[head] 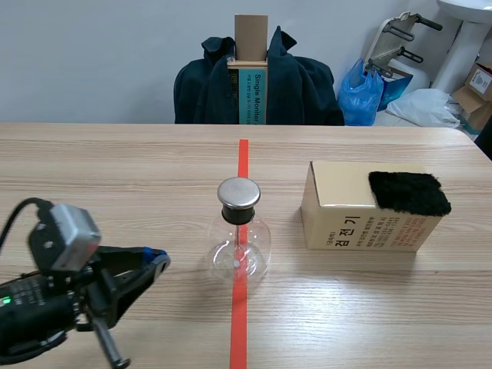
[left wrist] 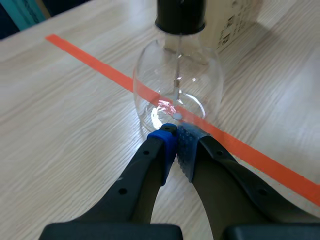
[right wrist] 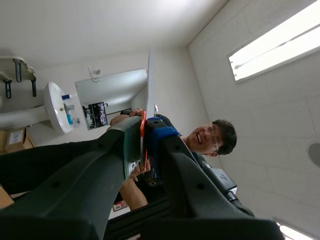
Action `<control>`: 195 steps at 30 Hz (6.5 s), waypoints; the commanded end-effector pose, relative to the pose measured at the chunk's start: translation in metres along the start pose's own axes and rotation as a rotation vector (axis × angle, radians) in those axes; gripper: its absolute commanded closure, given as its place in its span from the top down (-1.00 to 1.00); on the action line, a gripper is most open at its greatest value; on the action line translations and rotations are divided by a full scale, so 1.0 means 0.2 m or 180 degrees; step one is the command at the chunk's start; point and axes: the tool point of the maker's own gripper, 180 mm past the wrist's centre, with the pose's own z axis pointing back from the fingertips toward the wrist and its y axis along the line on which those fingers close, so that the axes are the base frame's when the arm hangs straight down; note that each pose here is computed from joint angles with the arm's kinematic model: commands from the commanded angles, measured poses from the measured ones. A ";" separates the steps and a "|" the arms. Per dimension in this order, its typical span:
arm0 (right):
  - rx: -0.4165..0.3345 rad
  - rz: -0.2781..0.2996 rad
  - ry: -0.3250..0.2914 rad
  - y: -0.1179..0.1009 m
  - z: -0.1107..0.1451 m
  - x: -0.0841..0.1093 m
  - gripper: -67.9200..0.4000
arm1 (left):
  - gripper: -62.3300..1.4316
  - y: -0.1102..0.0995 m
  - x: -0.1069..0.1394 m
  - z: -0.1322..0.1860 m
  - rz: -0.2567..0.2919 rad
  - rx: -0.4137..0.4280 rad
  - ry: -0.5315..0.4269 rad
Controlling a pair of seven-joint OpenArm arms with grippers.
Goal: Do the electroscope experiment.
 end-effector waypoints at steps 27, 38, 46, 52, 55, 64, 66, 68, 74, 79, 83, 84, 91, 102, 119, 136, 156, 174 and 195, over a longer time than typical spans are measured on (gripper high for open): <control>0.0151 -0.0251 0.0101 0.11 0.06 -0.05 -0.96 | 1.00 -0.10 0.46 0.27 -0.0077 -0.0011 -0.0413; 0.0800 -0.0192 -0.0108 0.57 0.24 0.08 -0.96 | 1.00 -0.07 0.47 0.27 -0.0120 0.0021 -0.0399; 0.1300 -0.0231 -0.0302 0.86 0.36 0.16 -0.96 | 1.00 -0.07 0.47 0.27 -0.0120 0.0021 -0.0396; 0.1513 -0.0249 -0.0374 0.98 0.40 0.18 -0.96 | 1.00 -0.07 0.46 0.27 -0.0120 0.0021 -0.0395; 0.1663 -0.0277 -0.0395 1.02 0.44 0.19 -0.96 | 1.00 -0.07 0.46 0.27 -0.0120 0.0021 -0.0395; 0.1847 -0.0446 -0.0793 1.06 0.49 0.34 -0.96 | 1.00 -0.07 0.46 0.27 -0.0120 0.0021 -0.0395; 0.1845 -0.0442 -0.0772 1.06 0.48 0.34 -0.96 | 1.00 -0.07 0.46 0.27 -0.0120 0.0021 -0.0395; 0.1777 -0.0302 -0.0461 1.06 0.46 0.25 -0.96 | 1.00 -0.07 0.46 0.27 -0.0120 0.0021 -0.0395; 0.1688 -0.0263 -0.0721 1.04 0.45 0.32 -0.96 | 1.00 -0.07 0.46 0.27 -0.0120 0.0021 -0.0395; 0.1560 -0.0161 -0.0342 1.03 0.42 0.26 -0.96 | 1.00 -0.07 0.46 0.27 -0.0120 0.0021 -0.0395; 0.1556 -0.0105 -0.0382 1.02 0.42 0.23 -0.96 | 1.00 -0.07 0.46 0.27 -0.0120 0.0021 -0.0394; 0.1553 -0.0170 -0.0646 1.01 0.43 0.30 -0.96 | 1.00 -0.07 0.46 0.27 -0.0120 0.0021 -0.0394; 0.1429 -0.0072 -0.0192 0.99 0.40 0.21 -0.96 | 1.00 -0.07 0.46 0.27 -0.0120 0.0021 -0.0394; 0.1501 0.0007 -0.0091 1.00 0.41 0.15 -0.96 | 1.00 -0.07 0.47 0.27 -0.0120 0.0021 -0.0396; 0.1672 -0.0178 -0.0778 1.03 0.46 0.35 -0.96 | 1.00 -0.07 0.47 0.27 -0.0121 0.0022 -0.0417; 0.1764 -0.0044 -0.0247 1.06 0.45 0.19 -0.96 | 1.00 -0.07 0.47 0.27 -0.0122 0.0024 -0.0397; 0.1831 -0.0027 -0.0042 1.08 0.46 0.14 -0.96 | 1.00 -0.07 0.46 0.27 -0.0123 0.0023 -0.0394; 0.1805 -0.0181 -0.0548 1.06 0.46 0.30 -0.96 | 1.00 -0.07 0.44 0.27 -0.0121 0.0024 -0.0323; 0.0757 -0.0056 -0.0082 0.51 0.17 0.05 -0.96 | 1.00 -0.06 0.41 0.27 -0.0115 0.0037 -0.0226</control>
